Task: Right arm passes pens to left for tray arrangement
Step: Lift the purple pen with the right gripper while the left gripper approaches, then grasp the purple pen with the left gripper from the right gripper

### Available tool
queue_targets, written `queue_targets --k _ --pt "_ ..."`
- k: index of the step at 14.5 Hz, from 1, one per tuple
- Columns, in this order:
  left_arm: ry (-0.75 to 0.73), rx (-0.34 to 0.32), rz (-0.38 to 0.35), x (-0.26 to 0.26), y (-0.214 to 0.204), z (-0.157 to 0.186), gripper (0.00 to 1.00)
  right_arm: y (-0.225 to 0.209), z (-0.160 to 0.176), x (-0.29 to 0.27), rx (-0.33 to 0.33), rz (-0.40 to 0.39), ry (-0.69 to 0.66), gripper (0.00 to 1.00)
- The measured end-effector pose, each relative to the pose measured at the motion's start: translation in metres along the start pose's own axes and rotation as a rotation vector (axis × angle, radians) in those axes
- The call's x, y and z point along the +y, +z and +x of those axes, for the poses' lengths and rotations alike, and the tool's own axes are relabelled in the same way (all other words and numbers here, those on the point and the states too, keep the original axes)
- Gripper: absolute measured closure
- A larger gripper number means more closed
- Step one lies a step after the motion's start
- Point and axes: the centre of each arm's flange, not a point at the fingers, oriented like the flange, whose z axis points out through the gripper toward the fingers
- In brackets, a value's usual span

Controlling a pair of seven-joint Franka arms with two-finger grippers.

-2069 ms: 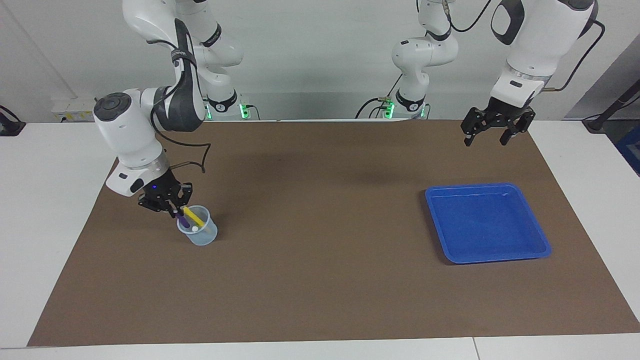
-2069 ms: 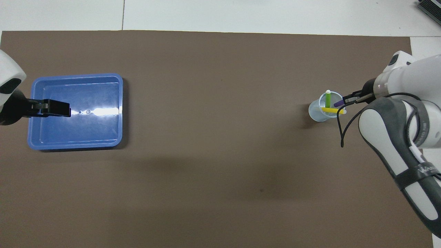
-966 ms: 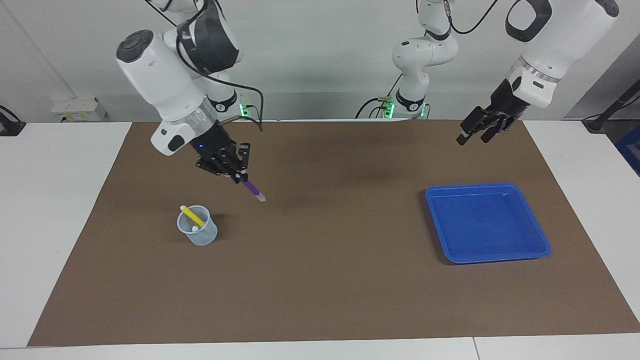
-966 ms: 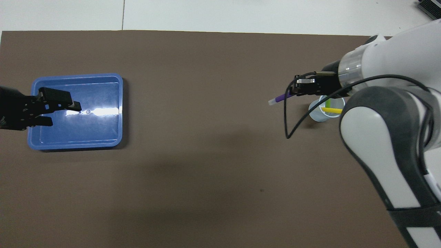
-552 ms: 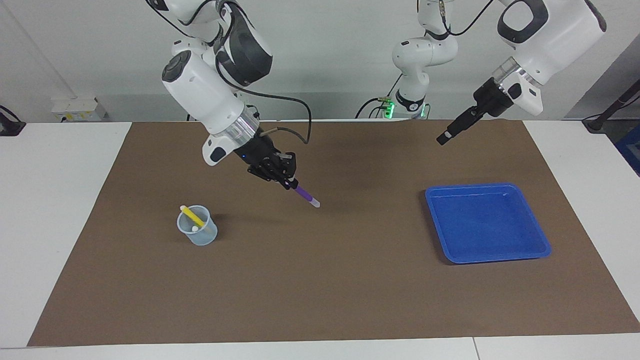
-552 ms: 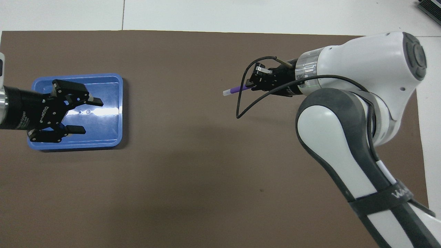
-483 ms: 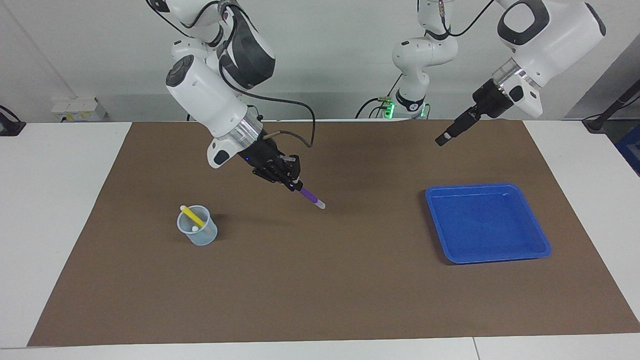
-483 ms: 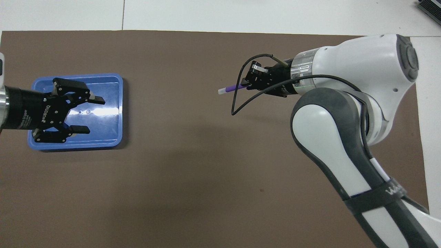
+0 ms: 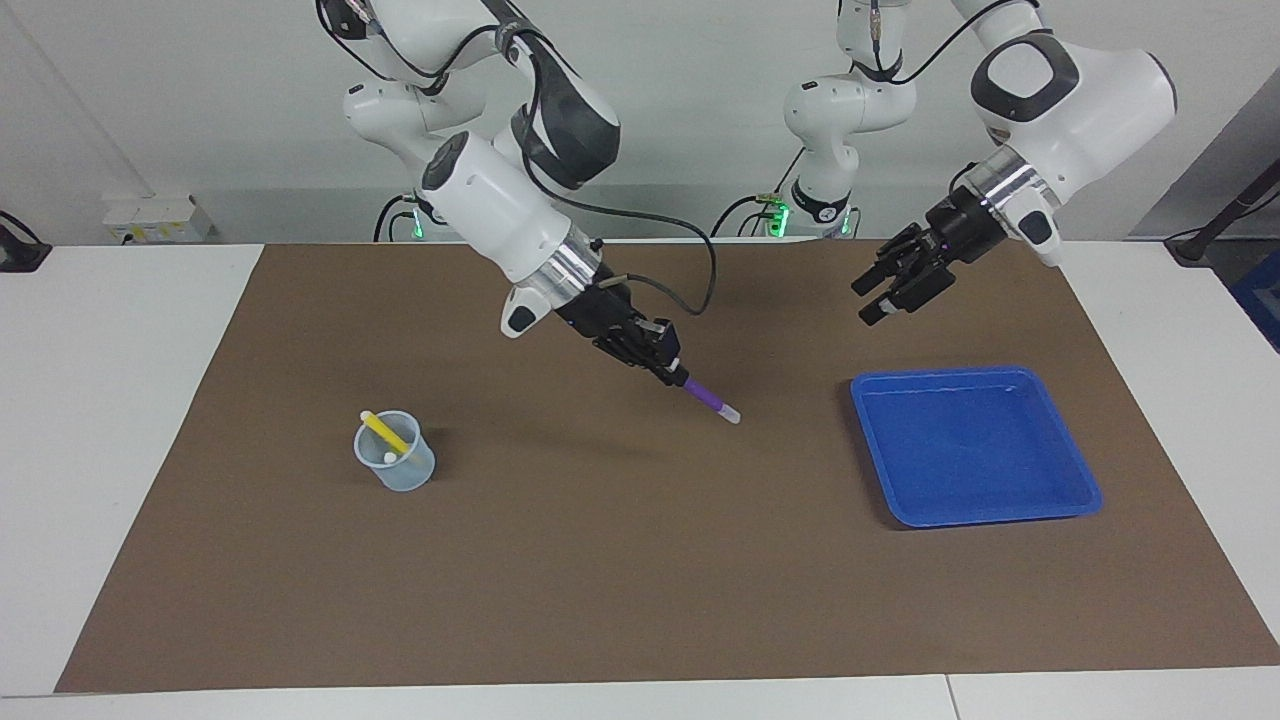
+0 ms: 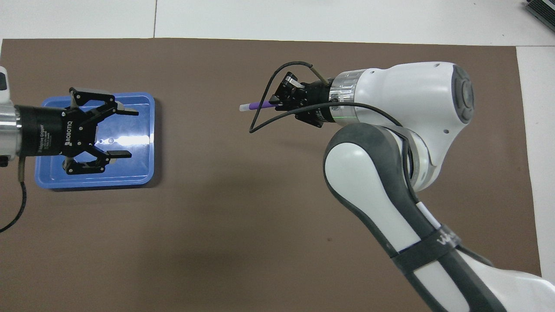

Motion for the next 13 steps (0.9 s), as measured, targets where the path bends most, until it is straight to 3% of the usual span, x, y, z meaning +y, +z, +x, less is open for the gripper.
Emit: queue_targets --k 3,8,9,13 --pt "-0.018 0.017 -0.023 0.007 0.025 0.001 0.14 0.016 -0.021 -0.005 -0.005 0.008 0.055 0.82" --pt "-0.036 0.041 -0.045 0.012 0.054 0.015 0.20 0.015 -0.019 -0.005 -0.010 0.019 0.120 0.82" --pt "-0.036 0.044 -0.054 0.013 0.062 0.013 0.25 0.015 -0.020 -0.005 -0.017 0.024 0.130 0.82" --pt "-0.076 0.012 -0.109 0.007 0.104 -0.005 0.26 0.018 -0.029 -0.009 -0.018 0.038 0.126 0.82"
